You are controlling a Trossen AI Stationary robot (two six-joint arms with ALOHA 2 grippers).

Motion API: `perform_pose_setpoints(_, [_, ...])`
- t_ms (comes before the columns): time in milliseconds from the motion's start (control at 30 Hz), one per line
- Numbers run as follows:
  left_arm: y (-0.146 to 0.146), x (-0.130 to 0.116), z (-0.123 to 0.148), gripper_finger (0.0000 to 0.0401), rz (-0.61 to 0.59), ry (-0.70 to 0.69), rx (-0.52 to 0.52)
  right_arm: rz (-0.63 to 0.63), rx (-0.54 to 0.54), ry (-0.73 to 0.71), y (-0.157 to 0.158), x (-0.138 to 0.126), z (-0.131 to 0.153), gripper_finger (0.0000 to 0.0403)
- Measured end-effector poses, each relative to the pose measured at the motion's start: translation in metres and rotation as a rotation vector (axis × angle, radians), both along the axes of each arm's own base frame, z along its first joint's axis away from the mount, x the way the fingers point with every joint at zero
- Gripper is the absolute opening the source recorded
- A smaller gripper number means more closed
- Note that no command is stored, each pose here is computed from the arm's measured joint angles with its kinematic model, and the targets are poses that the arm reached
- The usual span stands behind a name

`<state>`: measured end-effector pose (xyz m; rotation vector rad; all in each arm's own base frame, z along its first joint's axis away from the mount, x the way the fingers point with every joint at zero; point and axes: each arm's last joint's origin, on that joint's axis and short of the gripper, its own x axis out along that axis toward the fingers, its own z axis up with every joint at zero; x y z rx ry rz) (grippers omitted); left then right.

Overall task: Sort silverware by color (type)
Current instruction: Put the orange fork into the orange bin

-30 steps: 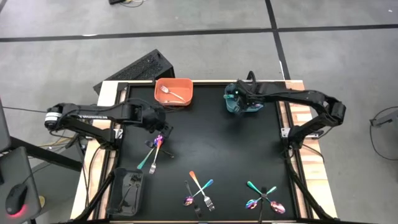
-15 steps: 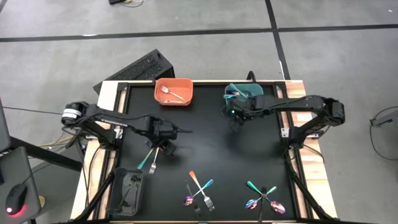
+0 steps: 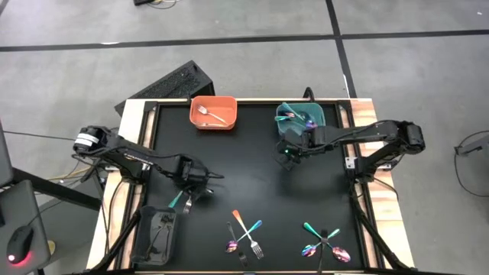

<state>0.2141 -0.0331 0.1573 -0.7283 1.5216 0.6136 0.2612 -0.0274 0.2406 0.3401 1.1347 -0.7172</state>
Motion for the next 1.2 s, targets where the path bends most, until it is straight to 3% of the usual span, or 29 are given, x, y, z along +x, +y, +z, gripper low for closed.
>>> perform_pose_setpoints(167, [-0.004,-0.020,-0.009,0.0140,0.025,0.020,-0.027,-0.004,0.002,-0.009,0.013,0.000,0.000,0.0150])
perform_pose_setpoints(433, [-0.009,-0.007,0.006,0.0138,0.064,-0.212,-0.056,-0.009,0.002,-0.011,0.015,0.000,0.000,0.0150])
perform_pose_setpoints(633, [-0.009,-0.007,0.004,0.0142,0.123,-0.224,-0.022,-0.019,0.004,-0.010,0.012,0.000,0.000,0.0150])
perform_pose_setpoints(900, [-0.008,-0.014,-0.019,0.0147,0.075,-0.301,-0.064,-0.024,-0.003,0.001,0.002,-0.001,0.000,0.0150])
perform_pose_setpoints(1067, [-0.007,-0.022,-0.028,0.0112,0.078,-0.272,-0.056,-0.024,-0.007,0.010,-0.004,-0.002,0.000,0.0150])
perform_pose_setpoints(1200, [-0.006,-0.021,-0.021,0.0043,-0.017,-0.263,-0.035,-0.004,-0.016,0.019,-0.009,-0.002,0.000,0.0150])
